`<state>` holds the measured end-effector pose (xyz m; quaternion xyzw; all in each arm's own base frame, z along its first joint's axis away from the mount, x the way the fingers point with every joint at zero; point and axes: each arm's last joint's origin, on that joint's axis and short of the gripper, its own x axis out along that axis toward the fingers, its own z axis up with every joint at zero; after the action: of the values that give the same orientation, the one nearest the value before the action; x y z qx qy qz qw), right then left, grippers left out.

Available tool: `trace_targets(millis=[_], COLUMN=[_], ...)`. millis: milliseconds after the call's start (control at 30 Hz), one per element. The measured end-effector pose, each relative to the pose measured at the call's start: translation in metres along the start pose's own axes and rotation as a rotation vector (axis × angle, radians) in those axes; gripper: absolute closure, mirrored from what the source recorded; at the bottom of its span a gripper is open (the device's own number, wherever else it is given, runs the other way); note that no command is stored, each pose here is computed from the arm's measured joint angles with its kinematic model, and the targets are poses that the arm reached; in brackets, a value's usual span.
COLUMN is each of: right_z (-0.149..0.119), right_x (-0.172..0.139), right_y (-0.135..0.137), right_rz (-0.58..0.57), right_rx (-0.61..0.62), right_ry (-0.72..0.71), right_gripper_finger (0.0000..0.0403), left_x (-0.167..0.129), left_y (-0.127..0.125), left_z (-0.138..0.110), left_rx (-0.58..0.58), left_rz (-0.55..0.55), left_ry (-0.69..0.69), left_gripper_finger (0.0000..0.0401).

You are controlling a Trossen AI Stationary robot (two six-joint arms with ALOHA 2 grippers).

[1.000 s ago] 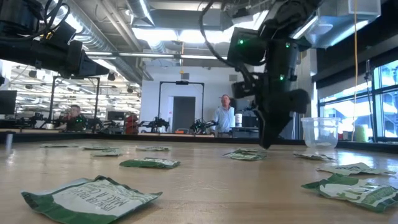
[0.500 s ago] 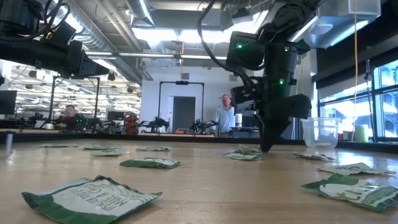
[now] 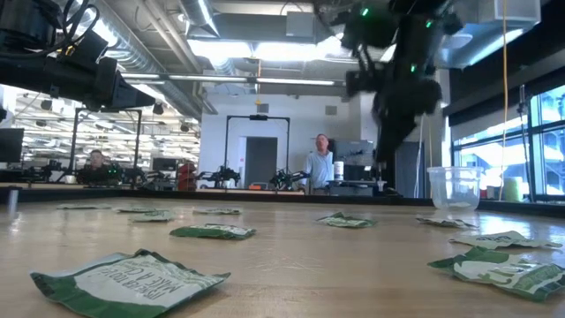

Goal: Pick and place Stevia / Truvia into bins
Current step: Put the light green stevia packet into the transparent container

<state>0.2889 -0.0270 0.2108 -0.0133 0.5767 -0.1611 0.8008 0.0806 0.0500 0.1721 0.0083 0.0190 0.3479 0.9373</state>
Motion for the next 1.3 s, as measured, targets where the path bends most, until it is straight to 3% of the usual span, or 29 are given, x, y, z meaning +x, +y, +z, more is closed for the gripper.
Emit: trace_targets(millis=[200, 333, 467, 833, 1300], right_z=[-0.021, -0.038, -0.053, -0.074, -0.082], right_x=[-0.049, -0.065, -0.061, -0.032, 0.015], right_y=[-0.052, -0.089, -0.121, -0.174, -0.185], right_rz=[-0.274, -0.318, -0.337, -0.419, -0.398], right_rx=[0.384, 0.608, 0.740, 0.909, 0.851], right_ry=[-0.080, -0.080, 0.014, 0.203, 0.480], right_gripper_finger=[0.0401, 0.0401, 0.0402, 0.0402, 0.0402], left_x=[0.000, 0.000, 0.000, 0.000, 0.000], left_y=[0.000, 0.000, 0.000, 0.000, 0.000], left_z=[0.000, 0.000, 0.000, 0.000, 0.000], left_rx=[0.000, 0.000, 0.000, 0.000, 0.000], left_rz=[-0.001, 0.000, 0.000, 0.000, 0.000], left_ry=[0.000, 0.000, 0.000, 0.000, 0.000], left_gripper_finger=[0.0361, 0.0361, 0.0361, 0.0361, 0.0361])
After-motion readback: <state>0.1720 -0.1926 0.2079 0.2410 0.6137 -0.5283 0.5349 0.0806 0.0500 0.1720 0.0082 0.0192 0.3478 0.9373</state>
